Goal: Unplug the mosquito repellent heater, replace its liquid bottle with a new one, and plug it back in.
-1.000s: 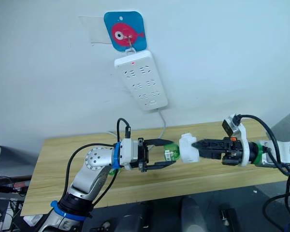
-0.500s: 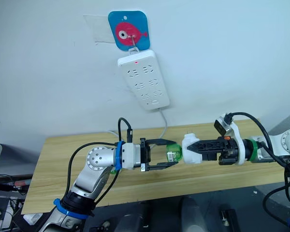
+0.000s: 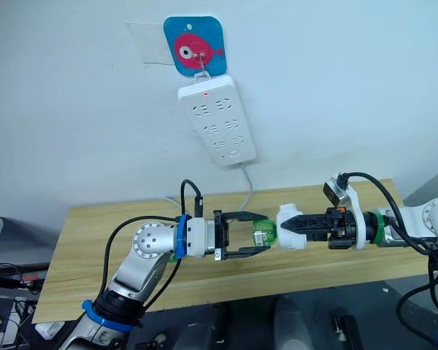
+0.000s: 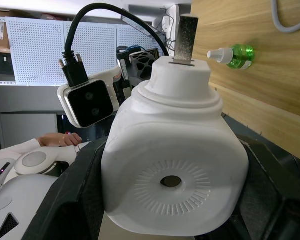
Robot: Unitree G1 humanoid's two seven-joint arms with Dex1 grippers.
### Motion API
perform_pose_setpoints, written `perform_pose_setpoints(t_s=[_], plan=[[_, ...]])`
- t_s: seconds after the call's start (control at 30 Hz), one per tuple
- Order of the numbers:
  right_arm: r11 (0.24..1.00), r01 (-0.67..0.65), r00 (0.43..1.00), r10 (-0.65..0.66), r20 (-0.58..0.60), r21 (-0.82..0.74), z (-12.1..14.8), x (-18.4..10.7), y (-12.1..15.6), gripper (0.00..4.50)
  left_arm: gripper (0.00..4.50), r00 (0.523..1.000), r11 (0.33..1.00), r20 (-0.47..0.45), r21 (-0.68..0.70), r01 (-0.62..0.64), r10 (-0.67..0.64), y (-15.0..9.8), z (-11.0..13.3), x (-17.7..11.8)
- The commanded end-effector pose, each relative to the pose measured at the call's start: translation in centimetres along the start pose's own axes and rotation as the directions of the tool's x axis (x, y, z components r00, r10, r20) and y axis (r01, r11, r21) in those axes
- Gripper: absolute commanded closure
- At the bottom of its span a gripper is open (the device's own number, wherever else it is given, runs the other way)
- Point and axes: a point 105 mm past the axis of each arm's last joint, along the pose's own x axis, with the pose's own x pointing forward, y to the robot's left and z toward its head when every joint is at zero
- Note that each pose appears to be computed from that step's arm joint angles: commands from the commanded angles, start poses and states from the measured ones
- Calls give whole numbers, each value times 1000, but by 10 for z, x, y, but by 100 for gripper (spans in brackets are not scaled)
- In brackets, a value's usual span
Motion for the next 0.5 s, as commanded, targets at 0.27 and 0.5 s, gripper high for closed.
perform_pose_setpoints(t_s=[0.27,0.5], plan=[[989,-17,999,21,24,-145,5,6,22,148,223,998,887,13,-460,-46,58,9,3,-1],[977,-34,999,24,-49,-213,-10,12,32,148,223,1000,111,25,-993,27,-15,7,-1,-10]])
